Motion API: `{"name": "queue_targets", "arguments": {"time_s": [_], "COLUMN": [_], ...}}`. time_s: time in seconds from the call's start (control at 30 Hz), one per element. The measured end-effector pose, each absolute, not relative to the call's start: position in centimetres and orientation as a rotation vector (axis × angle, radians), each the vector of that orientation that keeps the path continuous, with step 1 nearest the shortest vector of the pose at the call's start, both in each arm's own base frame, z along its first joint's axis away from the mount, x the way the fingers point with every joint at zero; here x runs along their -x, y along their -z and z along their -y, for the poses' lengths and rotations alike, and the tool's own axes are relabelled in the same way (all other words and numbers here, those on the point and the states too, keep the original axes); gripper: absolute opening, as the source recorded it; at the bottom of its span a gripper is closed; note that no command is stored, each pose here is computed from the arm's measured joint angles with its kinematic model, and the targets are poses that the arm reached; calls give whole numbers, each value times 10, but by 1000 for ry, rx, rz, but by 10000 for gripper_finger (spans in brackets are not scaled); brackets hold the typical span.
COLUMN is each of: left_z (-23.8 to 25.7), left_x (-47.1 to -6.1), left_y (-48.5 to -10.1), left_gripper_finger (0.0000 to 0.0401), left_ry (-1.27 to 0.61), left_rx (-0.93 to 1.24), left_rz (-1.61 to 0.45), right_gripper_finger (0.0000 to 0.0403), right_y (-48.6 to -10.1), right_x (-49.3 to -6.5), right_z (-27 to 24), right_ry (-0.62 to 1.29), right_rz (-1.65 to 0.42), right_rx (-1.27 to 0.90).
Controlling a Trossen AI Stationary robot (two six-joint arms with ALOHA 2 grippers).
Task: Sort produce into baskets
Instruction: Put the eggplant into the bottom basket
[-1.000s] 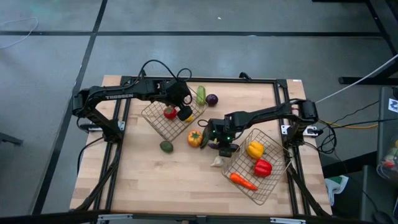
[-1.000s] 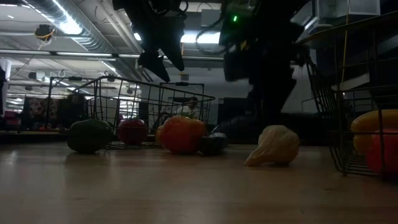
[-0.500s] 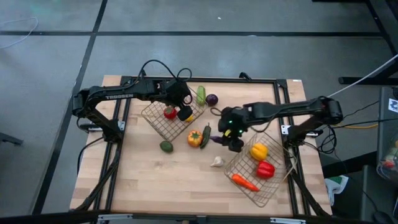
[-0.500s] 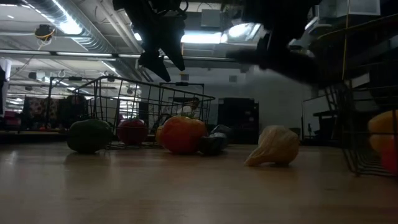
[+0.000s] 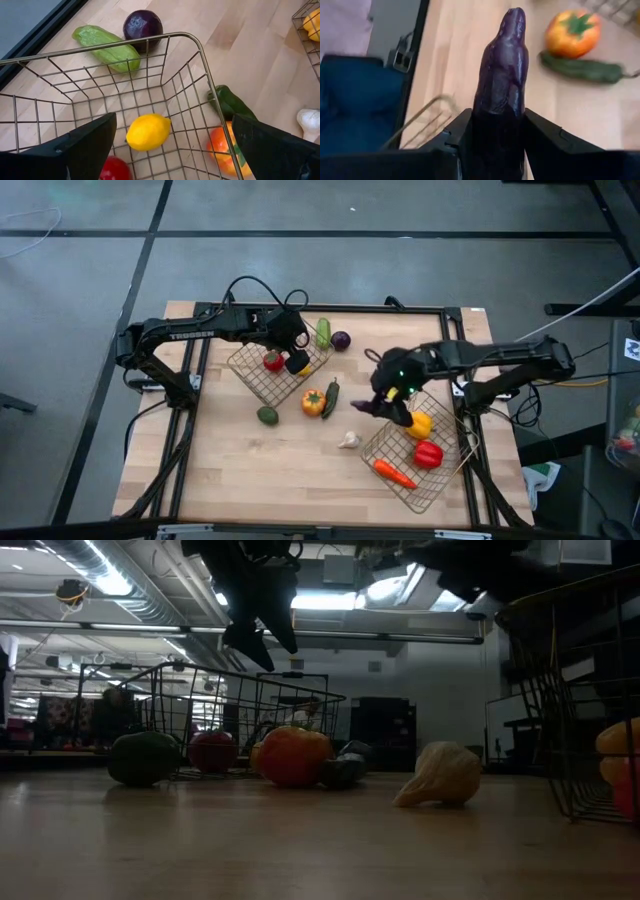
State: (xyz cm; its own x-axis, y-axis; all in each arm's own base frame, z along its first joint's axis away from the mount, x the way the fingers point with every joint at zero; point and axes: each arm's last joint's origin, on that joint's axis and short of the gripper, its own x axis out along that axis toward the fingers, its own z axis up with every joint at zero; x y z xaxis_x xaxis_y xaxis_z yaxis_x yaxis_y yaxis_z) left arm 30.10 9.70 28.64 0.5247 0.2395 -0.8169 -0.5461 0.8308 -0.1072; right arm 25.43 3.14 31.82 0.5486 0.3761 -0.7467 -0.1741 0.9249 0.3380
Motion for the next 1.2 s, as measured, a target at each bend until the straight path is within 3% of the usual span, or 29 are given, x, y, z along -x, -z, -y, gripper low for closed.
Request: {"name": "queue_targets", "arguments": {"time_s": [0.43,0.73,1.2], "left_z": [-97,-97,-95], "left_x": [-301,-301,-302], "left_y": [-286,-286,-286], "left_gripper_finger": [393,393,393], "left_ry": [-483,-484,-480], "left_rx": [375,376,376], "left_rz": [-904,-904,-904], "right_gripper_finger": [140,140,140], "right_y": [-308,-296,-241], "right_x": [-226,-218,-240], "right_z": [-93,-120,-141], "right_ry": [-500,-441,-366], "right_rz": [-1141,-1199,-1463], "right_rx": [-103,82,216]}}
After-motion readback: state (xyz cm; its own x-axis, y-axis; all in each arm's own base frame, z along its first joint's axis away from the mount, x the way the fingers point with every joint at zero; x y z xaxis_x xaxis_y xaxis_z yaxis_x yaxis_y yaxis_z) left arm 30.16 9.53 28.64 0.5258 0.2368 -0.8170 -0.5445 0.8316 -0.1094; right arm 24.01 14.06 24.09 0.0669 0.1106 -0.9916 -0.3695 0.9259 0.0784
